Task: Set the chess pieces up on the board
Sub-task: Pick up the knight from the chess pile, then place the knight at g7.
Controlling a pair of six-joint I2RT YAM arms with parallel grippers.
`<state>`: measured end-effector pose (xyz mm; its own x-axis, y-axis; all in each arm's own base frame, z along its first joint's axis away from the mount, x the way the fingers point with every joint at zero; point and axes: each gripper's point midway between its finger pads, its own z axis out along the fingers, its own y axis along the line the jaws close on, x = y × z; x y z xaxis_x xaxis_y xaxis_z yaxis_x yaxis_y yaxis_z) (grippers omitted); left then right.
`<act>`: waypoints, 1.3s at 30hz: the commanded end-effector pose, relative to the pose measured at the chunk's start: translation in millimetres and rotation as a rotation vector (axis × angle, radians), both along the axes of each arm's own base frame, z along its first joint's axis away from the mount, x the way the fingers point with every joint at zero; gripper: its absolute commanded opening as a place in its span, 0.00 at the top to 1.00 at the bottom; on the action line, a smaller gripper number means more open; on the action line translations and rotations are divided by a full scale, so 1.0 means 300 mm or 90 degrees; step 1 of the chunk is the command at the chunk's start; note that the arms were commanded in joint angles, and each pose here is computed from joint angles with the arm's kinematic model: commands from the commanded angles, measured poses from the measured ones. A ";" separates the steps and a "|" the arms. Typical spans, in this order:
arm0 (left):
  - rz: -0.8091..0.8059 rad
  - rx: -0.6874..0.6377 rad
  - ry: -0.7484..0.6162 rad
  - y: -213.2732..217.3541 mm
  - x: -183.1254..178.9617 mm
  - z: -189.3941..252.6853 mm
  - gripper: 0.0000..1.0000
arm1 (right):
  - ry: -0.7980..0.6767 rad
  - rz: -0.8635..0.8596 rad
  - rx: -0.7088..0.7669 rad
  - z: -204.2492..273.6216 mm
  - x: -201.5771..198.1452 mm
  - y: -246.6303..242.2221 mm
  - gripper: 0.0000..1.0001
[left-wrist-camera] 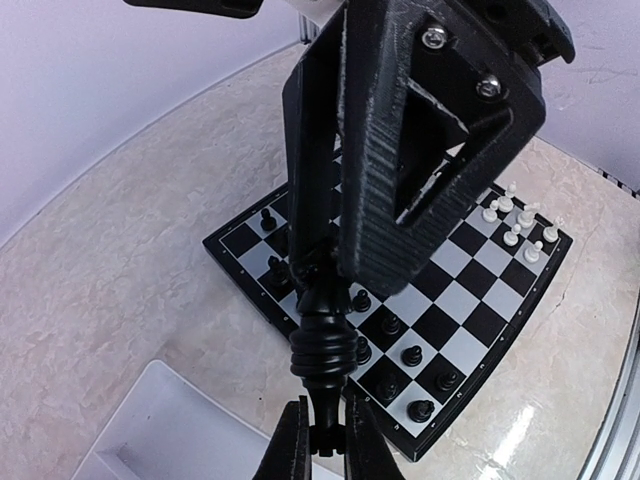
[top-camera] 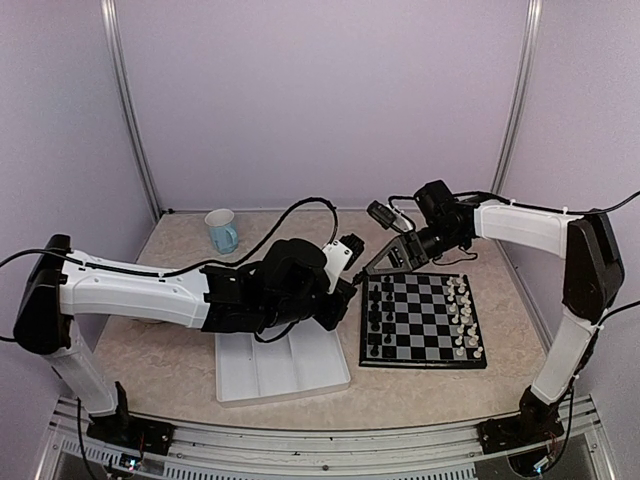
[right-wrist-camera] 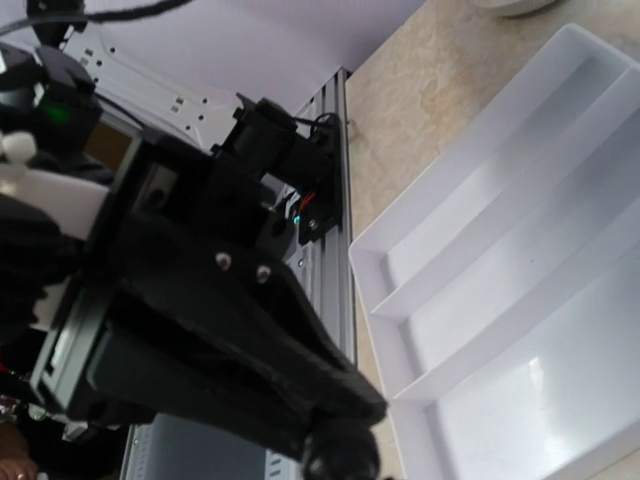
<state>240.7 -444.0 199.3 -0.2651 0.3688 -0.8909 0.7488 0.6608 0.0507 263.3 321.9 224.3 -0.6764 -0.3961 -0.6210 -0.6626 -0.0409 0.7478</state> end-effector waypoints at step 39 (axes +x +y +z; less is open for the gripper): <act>0.082 -0.063 0.052 0.147 0.106 -0.022 1.00 | -0.412 -0.238 -0.452 -0.236 0.551 -0.247 1.00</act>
